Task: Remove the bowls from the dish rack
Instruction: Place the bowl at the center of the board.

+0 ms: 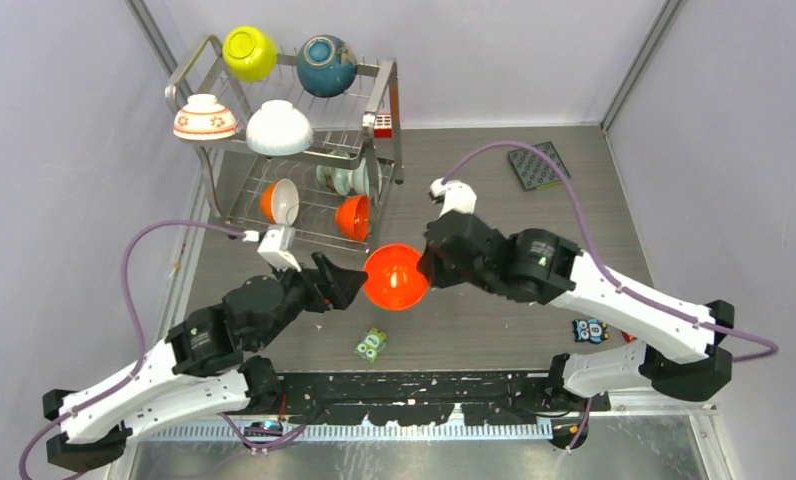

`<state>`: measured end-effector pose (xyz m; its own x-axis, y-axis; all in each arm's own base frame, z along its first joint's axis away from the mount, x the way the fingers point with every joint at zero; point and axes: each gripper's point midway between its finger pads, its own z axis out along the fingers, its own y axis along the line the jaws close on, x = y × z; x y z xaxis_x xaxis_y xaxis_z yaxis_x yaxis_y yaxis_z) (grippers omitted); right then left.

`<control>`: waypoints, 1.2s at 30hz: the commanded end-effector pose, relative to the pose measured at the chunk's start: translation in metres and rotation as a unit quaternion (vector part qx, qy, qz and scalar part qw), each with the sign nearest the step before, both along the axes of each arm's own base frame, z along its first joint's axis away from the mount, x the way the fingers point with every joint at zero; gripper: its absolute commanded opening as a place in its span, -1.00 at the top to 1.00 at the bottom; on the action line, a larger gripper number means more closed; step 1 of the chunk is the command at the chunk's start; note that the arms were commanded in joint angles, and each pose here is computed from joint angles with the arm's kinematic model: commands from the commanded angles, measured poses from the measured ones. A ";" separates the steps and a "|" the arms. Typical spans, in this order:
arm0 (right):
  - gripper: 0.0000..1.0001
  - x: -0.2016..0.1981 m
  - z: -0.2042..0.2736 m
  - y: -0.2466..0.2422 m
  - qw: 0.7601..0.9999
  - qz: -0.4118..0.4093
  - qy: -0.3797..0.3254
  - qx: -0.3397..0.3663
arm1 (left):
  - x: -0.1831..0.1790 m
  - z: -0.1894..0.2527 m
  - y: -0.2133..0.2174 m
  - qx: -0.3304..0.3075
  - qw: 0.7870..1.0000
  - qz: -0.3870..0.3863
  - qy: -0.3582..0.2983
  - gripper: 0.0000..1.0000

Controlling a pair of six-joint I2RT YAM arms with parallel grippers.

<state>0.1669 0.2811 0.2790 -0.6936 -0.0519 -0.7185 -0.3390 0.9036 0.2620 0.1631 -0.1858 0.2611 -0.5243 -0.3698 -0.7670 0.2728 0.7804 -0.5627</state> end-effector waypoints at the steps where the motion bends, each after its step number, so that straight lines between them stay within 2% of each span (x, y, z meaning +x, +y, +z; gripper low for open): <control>1: 0.99 0.049 0.030 -0.126 0.986 -0.139 -0.060 -0.075 | 0.000 -0.050 0.057 0.121 0.992 0.042 -0.020 -0.75; 4: 0.99 0.071 0.028 -0.147 0.980 -0.181 -0.056 -0.065 | -0.004 -0.055 0.068 0.103 0.993 0.055 -0.019 -0.76; 10: 0.99 0.092 0.011 -0.133 0.980 -0.190 -0.038 -0.048 | -0.008 -0.055 0.073 0.085 0.995 0.058 -0.018 -0.89; 14: 0.99 0.110 0.002 -0.135 0.973 -0.221 -0.039 -0.046 | -0.009 -0.058 0.068 0.095 0.994 0.049 -0.009 -0.95; 21: 0.99 0.175 -0.032 -0.179 0.933 -0.356 0.010 0.039 | -0.007 -0.069 0.064 0.109 0.992 0.057 0.014 -0.97; 27: 0.99 0.233 -0.062 -0.224 0.891 -0.453 0.008 0.025 | -0.007 -0.073 0.077 0.103 0.991 0.087 0.023 -0.97; 30: 0.99 0.263 -0.073 -0.236 0.879 -0.475 0.002 0.023 | -0.006 -0.076 0.088 0.088 0.988 0.121 0.029 -0.99; 36: 0.99 0.314 -0.107 -0.242 0.879 -0.477 0.030 0.000 | -0.008 -0.078 0.101 0.076 0.986 0.147 0.033 -0.99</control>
<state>0.4308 0.0417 0.1416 -0.5710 0.5410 -0.6175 0.5912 0.7928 0.1479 0.1527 -0.0993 0.1854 -0.4961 -0.3469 -0.7959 0.0596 0.9009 -0.4298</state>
